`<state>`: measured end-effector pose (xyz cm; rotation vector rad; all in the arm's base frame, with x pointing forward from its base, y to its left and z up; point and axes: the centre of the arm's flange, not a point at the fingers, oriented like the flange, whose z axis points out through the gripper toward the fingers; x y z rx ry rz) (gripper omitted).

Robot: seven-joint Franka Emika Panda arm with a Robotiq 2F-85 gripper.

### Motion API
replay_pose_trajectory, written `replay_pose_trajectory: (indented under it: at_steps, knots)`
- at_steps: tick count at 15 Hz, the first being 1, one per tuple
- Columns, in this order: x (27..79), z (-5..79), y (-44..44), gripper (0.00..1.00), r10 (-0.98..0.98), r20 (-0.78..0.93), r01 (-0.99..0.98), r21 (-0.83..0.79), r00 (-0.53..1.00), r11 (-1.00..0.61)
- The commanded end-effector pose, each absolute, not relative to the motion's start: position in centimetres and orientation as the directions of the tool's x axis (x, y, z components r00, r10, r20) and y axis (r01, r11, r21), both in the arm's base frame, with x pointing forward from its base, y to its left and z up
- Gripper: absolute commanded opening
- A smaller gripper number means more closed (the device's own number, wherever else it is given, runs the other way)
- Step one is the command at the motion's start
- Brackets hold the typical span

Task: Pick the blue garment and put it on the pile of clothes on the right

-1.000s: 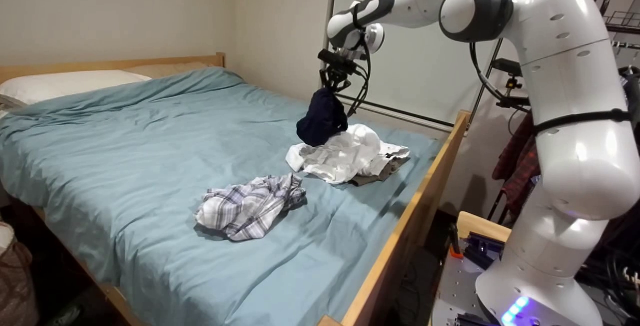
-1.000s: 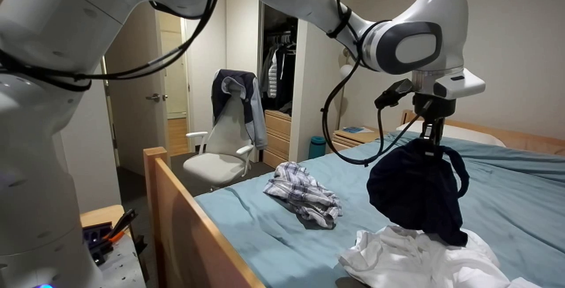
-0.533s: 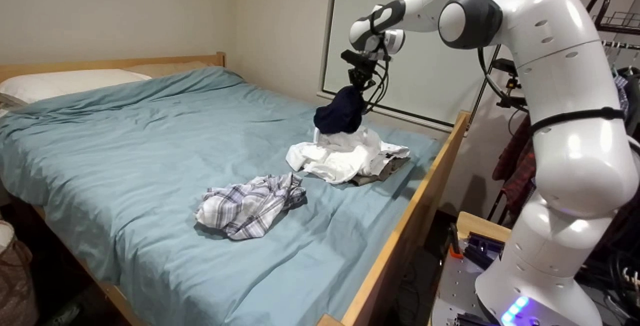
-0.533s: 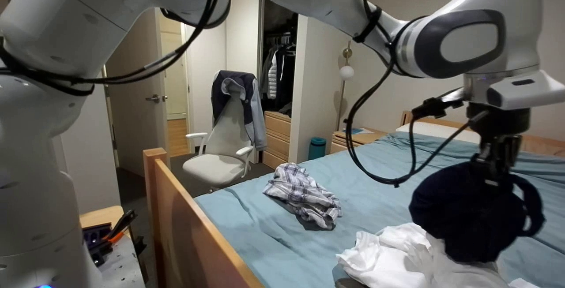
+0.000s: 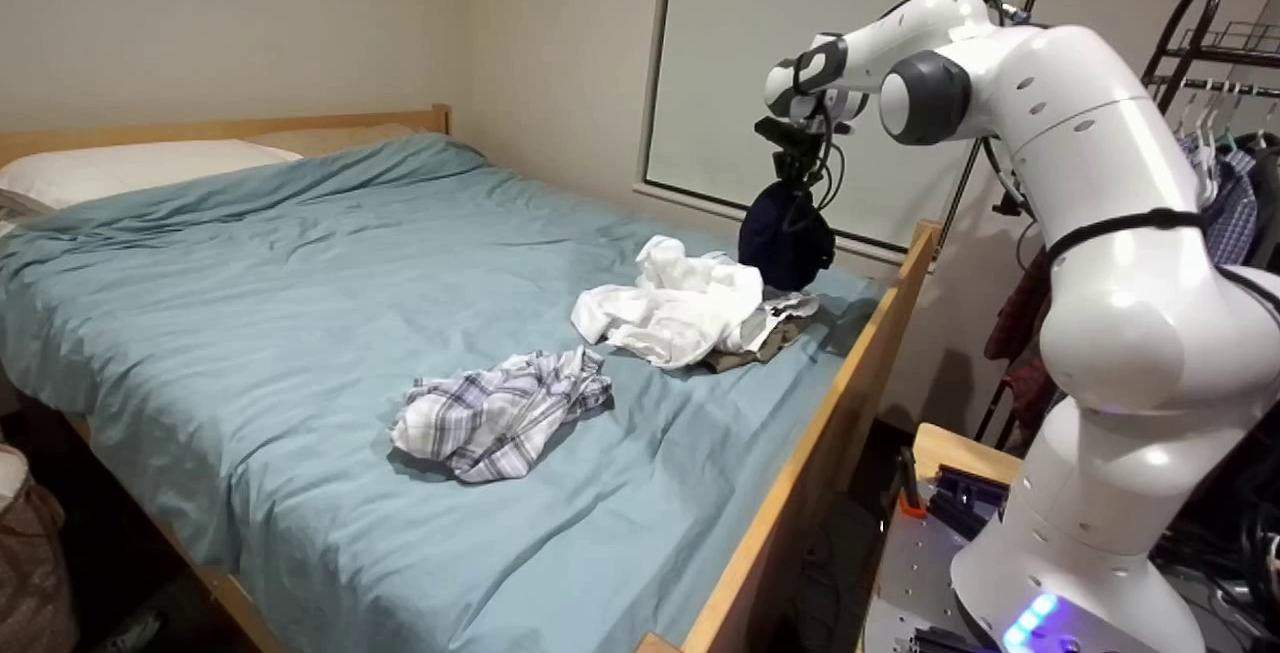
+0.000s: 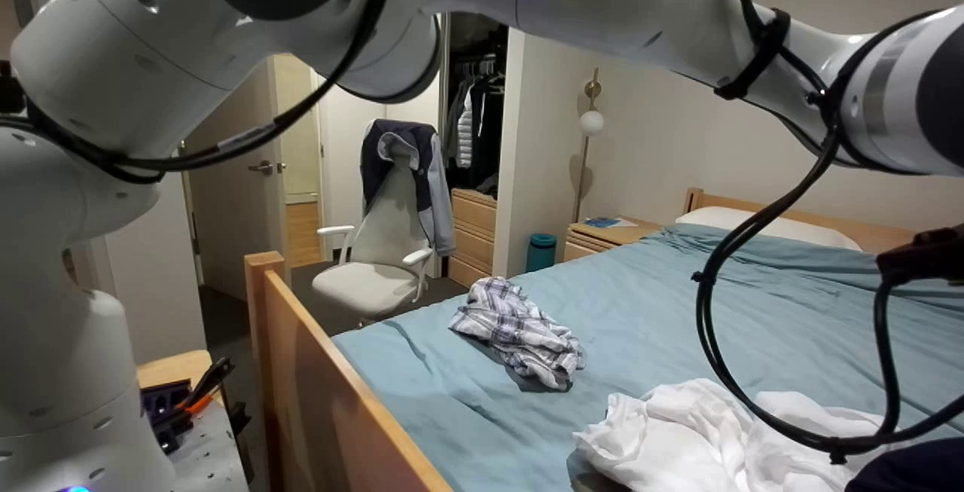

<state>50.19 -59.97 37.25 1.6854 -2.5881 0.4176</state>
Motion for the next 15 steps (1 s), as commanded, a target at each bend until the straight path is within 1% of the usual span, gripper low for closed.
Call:
replay_pose_trajectory:
  at_steps: [1,5,7,8,9,10,13,15]
  knots:
    - [50.8,39.1,-57.6,0.03,-0.934,0.115,-0.921,-0.242,-0.339,0.305]
    - [51.3,41.7,-52.6,0.03,-0.962,0.099,-0.909,-0.363,-0.254,0.203]
    - [52.1,41.7,-51.1,0.03,-0.975,0.094,-0.914,-0.376,-0.200,0.151]
    - [52.4,41.6,-50.8,0.36,-0.979,0.085,-0.920,-0.363,-0.187,0.145]
    - [52.6,41.0,-50.7,0.38,-0.980,0.093,-0.930,-0.343,-0.176,0.135]
    - [52.7,40.7,-50.7,0.44,-0.980,0.090,-0.931,-0.339,-0.177,0.137]
    - [52.8,39.8,-51.6,0.64,-0.985,0.071,-0.937,-0.326,-0.157,0.126]
    - [53.0,39.7,-52.3,0.75,-0.988,0.048,-0.939,-0.321,-0.144,0.121]
